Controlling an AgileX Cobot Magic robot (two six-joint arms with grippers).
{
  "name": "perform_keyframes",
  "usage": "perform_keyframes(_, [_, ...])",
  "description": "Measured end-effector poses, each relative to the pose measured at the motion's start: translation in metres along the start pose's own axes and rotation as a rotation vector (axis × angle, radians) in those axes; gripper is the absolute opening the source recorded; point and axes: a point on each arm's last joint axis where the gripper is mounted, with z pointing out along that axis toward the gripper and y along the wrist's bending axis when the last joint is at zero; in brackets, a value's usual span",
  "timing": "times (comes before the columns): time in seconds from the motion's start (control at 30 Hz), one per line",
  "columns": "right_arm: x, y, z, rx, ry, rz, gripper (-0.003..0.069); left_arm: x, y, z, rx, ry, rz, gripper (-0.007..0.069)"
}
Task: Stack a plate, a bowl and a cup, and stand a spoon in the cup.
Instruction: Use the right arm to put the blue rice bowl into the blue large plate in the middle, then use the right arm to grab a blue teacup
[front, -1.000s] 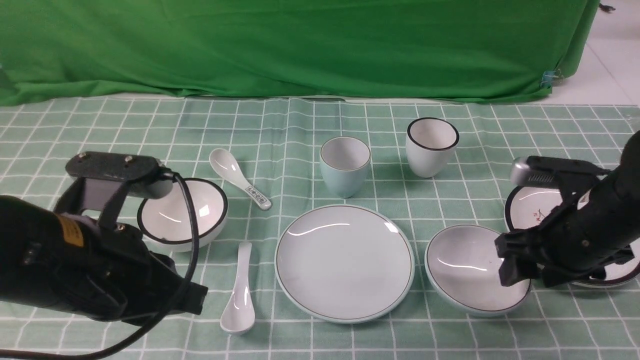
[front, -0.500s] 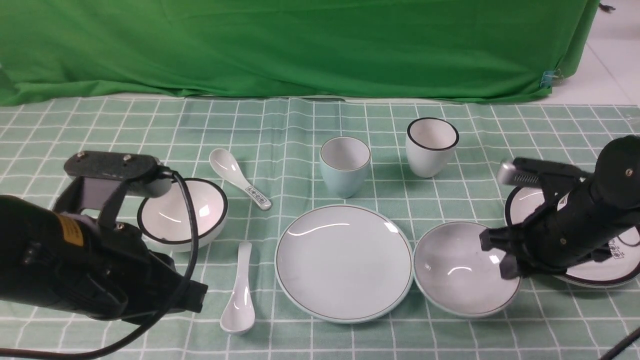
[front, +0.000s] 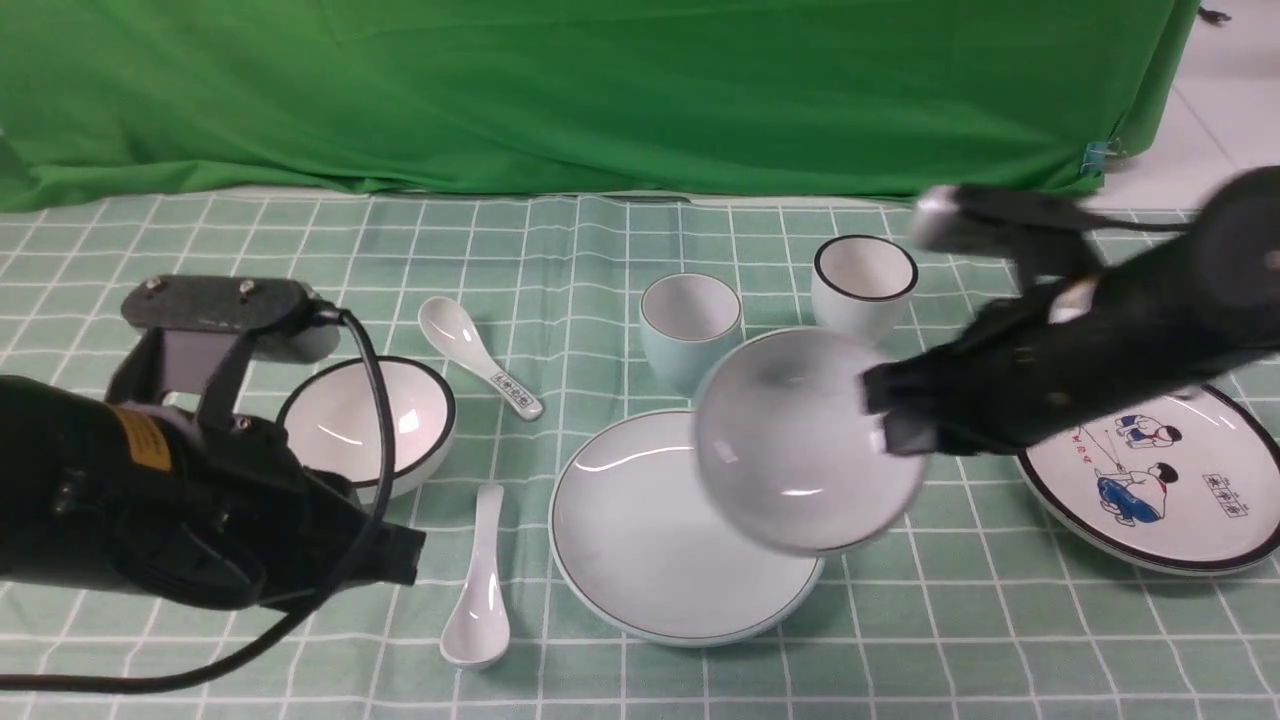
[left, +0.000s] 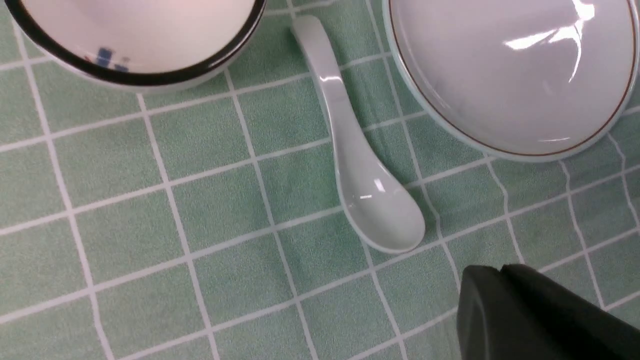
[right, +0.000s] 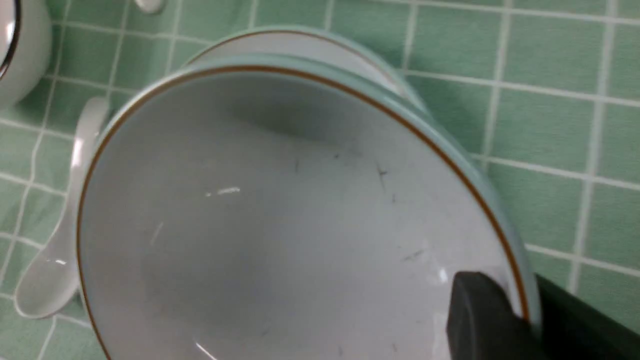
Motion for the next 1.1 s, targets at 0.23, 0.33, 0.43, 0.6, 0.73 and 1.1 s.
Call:
perform_keyframes(0.23, [-0.017, 0.025, 0.059, -0.026, 0.113, -0.061, 0.0076, -0.001, 0.000, 0.000, 0.000, -0.007, -0.004, 0.0000])
perform_keyframes(0.33, [-0.019, 0.025, 0.074, -0.022, 0.148, -0.060, 0.0076, 0.000, 0.000, 0.000, 0.000, 0.001, -0.004, 0.0000])
perform_keyframes(0.43, [-0.019, 0.024, 0.081, -0.019, 0.170, -0.058, 0.0097, 0.001, 0.000, 0.000, 0.000, 0.009, -0.005, 0.0000])
perform_keyframes(0.6, [-0.020, 0.025, 0.080, -0.022, 0.173, -0.058, 0.0233, 0.001, 0.000, 0.000, 0.000, 0.013, -0.005, 0.0000])
perform_keyframes(0.73, [-0.028, 0.027, 0.075, -0.022, 0.149, -0.073, 0.0422, 0.002, 0.000, 0.000, -0.001, 0.026, -0.005, 0.0006])
perform_keyframes(1.1, [-0.128, 0.018, 0.022, -0.038, -0.164, -0.067, 0.0493, 0.007, 0.000, 0.000, -0.003, 0.078, -0.005, 0.0008])
